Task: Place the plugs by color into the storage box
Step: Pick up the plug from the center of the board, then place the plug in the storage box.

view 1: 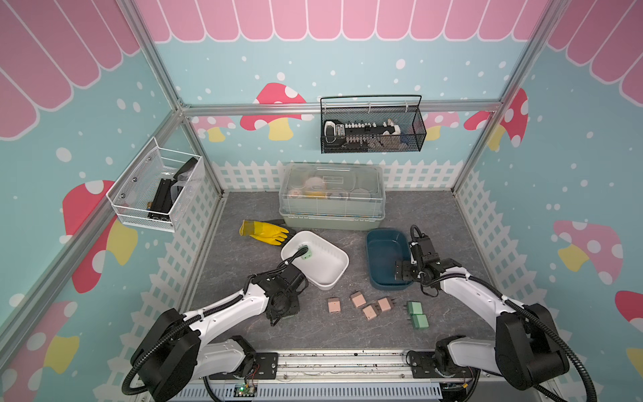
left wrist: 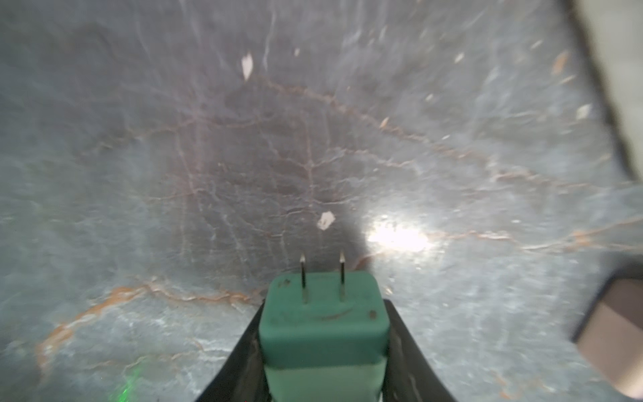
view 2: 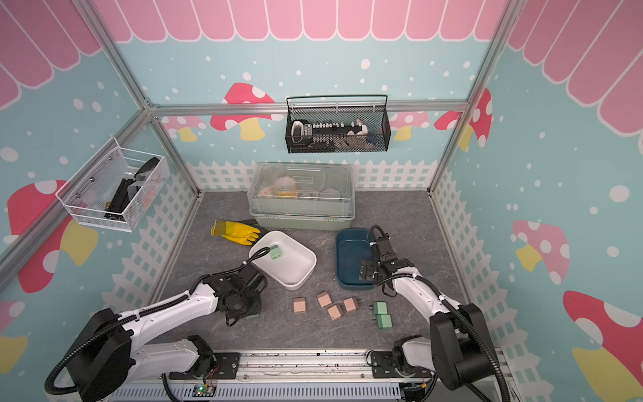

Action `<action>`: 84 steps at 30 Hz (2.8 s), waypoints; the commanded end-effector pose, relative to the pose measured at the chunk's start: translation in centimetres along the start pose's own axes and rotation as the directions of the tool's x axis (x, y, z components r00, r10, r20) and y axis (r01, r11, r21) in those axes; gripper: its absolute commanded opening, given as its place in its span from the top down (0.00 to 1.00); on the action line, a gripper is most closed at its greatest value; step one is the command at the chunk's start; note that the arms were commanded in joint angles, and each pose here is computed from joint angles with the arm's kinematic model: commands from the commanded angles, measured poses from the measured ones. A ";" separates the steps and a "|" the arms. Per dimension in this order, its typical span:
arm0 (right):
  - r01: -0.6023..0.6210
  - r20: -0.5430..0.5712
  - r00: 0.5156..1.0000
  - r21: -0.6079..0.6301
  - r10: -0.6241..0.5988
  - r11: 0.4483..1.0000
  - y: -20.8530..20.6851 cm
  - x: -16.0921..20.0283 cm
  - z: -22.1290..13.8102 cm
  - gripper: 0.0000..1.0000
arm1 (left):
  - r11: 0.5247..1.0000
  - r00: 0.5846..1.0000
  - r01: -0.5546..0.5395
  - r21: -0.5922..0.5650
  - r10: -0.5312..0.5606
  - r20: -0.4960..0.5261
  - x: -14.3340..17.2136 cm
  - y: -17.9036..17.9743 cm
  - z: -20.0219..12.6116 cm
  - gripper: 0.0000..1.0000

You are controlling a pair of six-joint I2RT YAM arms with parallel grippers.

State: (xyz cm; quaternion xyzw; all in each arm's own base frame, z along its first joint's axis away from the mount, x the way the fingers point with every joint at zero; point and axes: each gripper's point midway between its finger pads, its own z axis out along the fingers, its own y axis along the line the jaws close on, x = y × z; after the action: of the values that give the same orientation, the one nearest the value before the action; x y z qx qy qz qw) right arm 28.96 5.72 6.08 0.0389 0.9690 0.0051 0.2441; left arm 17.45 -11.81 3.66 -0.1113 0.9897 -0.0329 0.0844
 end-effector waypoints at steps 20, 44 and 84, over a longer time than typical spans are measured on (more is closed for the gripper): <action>0.021 0.003 1.000 -0.001 -0.021 1.000 0.1 0.0 -0.3 0.01 | 0.982 0.976 -0.169 0.080 0.156 0.155 -15.4 -13.4 -3.3 0.62; 0.005 -0.010 1.000 0.014 -0.005 1.000 -0.4 0.8 -0.5 0.01 | 0.997 0.999 -0.023 0.079 0.019 0.048 -17.3 -14.9 3.8 0.61; -0.045 0.009 0.999 0.075 0.044 0.996 -1.8 -0.8 -5.6 0.01 | 0.981 0.994 -0.028 0.193 0.007 0.106 -17.6 -14.2 -1.4 0.21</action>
State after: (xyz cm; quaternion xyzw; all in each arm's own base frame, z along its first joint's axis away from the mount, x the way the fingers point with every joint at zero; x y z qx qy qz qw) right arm 28.43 4.25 12.28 0.0577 0.9603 -0.0216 0.2720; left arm 37.59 -21.39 10.87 -0.0923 0.9762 -0.1127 0.1608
